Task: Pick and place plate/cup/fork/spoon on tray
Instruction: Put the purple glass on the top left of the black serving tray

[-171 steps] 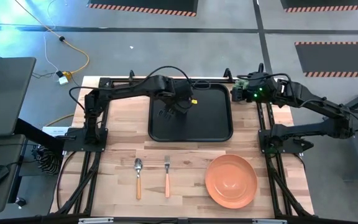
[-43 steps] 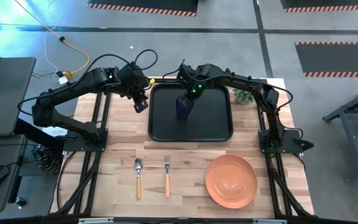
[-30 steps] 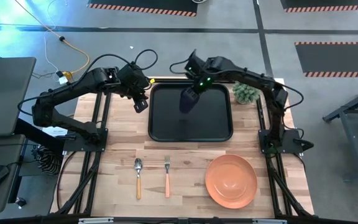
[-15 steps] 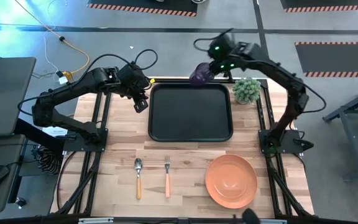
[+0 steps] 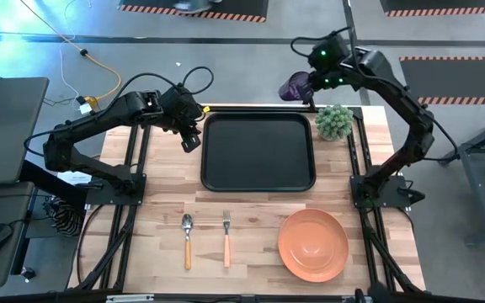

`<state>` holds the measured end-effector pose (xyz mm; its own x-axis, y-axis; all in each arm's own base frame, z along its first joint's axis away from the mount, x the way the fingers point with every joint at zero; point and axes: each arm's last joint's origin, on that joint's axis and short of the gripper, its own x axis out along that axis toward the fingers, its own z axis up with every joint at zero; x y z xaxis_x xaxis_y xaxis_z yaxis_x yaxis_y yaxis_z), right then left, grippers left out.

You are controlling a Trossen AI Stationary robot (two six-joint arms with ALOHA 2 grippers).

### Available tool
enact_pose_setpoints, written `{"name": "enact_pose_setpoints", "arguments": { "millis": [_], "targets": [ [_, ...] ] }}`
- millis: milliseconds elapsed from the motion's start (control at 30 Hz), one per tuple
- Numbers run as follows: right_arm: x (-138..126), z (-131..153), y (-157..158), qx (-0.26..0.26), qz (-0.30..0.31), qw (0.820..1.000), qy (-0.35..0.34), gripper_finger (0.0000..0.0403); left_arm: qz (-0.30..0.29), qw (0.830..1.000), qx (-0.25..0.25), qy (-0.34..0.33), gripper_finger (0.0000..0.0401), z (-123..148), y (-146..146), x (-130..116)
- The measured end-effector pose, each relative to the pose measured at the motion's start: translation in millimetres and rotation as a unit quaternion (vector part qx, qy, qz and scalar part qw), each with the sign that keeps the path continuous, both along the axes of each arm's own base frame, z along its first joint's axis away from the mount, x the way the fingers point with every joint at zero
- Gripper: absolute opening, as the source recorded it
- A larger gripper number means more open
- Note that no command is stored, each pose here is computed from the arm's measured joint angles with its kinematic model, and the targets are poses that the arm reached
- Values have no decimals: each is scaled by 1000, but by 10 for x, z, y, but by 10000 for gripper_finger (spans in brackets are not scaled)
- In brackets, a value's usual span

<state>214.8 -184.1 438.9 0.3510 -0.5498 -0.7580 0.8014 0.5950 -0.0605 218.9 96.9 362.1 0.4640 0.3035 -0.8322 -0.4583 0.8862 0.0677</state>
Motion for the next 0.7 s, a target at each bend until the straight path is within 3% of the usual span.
{"name": "enact_pose_setpoints", "arguments": {
  "millis": [167,300,500,700],
  "targets": [
    [-7,-47,-35,10,7,1000,-2,0,0,1000,0,0,147,0,1,0],
    [-30,-277,-5,31,12,999,4,0,0,1000,0,0,147,0,0,0],
    [-99,-622,40,69,13,997,-44,0,0,1000,0,0,147,0,0,0],
    [-167,-817,-25,120,-7,992,-25,0,0,1000,0,0,147,-1,0,1]
  ]
}}
